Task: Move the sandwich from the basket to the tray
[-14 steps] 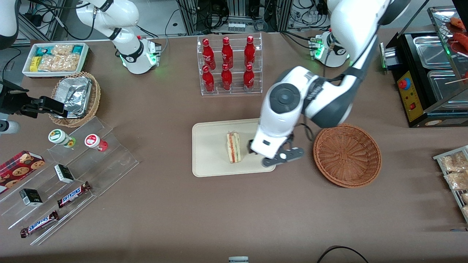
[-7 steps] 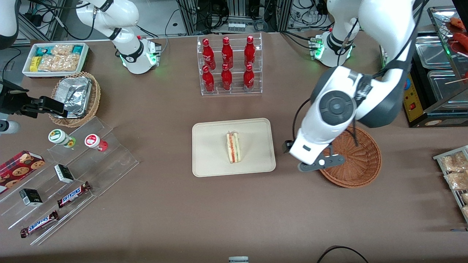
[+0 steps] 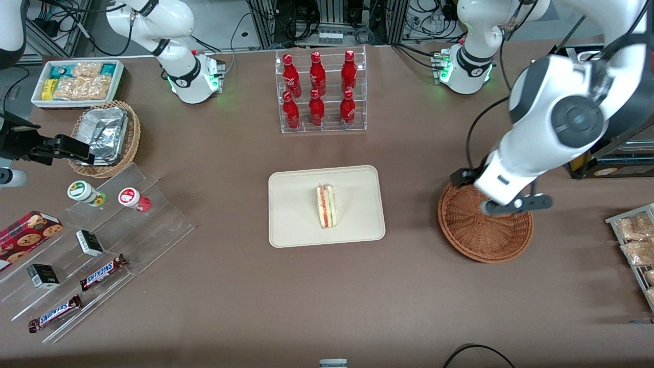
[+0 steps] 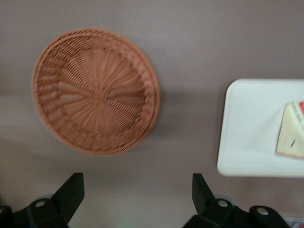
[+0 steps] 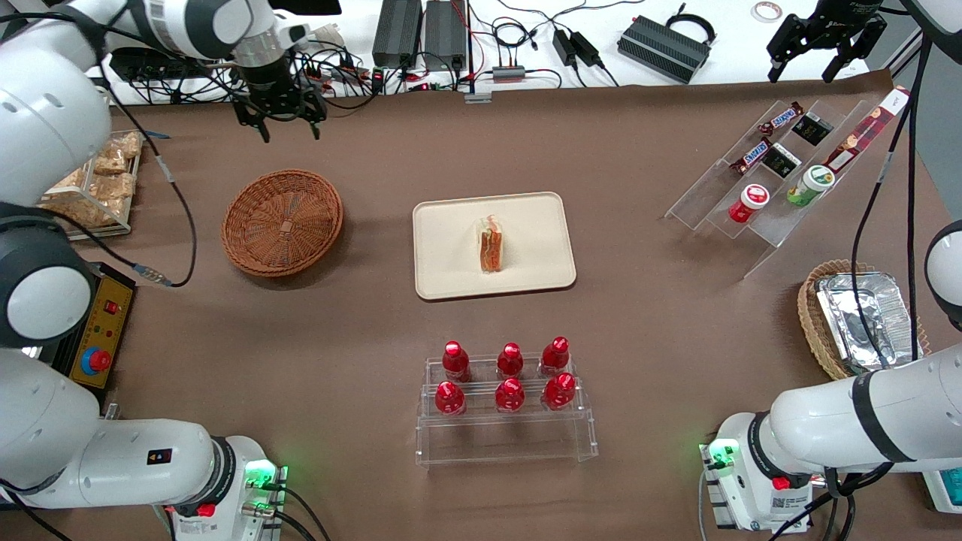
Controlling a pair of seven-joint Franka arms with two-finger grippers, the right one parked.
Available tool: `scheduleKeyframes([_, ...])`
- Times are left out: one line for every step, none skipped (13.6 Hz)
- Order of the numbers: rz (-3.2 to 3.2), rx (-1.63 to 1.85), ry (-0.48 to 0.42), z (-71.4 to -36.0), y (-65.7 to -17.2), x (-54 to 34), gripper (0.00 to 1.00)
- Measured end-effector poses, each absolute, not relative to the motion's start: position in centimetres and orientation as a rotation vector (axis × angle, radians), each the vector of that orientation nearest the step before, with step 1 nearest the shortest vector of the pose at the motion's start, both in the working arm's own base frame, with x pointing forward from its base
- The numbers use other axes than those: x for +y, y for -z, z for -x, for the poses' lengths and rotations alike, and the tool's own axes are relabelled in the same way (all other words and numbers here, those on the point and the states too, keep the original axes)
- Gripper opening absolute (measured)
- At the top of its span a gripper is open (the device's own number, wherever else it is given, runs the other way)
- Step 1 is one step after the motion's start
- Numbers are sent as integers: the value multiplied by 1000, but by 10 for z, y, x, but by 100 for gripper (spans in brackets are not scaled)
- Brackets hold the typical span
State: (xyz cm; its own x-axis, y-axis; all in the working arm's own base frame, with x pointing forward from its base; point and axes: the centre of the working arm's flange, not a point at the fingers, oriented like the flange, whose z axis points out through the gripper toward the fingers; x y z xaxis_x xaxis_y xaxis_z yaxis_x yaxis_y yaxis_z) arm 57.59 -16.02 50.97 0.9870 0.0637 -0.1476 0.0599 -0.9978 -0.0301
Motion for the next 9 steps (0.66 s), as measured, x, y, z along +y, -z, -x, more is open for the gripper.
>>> scheduleKeyframes([3108, -81, -232, -570, -518, -149, 100])
scheduleKeyframes([3107, -62, -235, -565, -524, -138, 100])
scheduleKeyframes([3102, -40, -247, -559, -529, -127, 100])
scheduleKeyframes([3096, -11, -270, -552, -535, -116, 100])
scheduleKeyframes([3090, 15, -298, -545, -542, -105, 100])
scheduleKeyframes([3086, 30, -320, -538, -552, -93, 100])
scheduleKeyframes([3085, 30, -329, -532, -562, -80, 100])
scheduleKeyframes([3087, 13, -325, -526, -573, -68, 100])
scheduleKeyframes([3090, -10, -316, -521, -583, -56, 100])
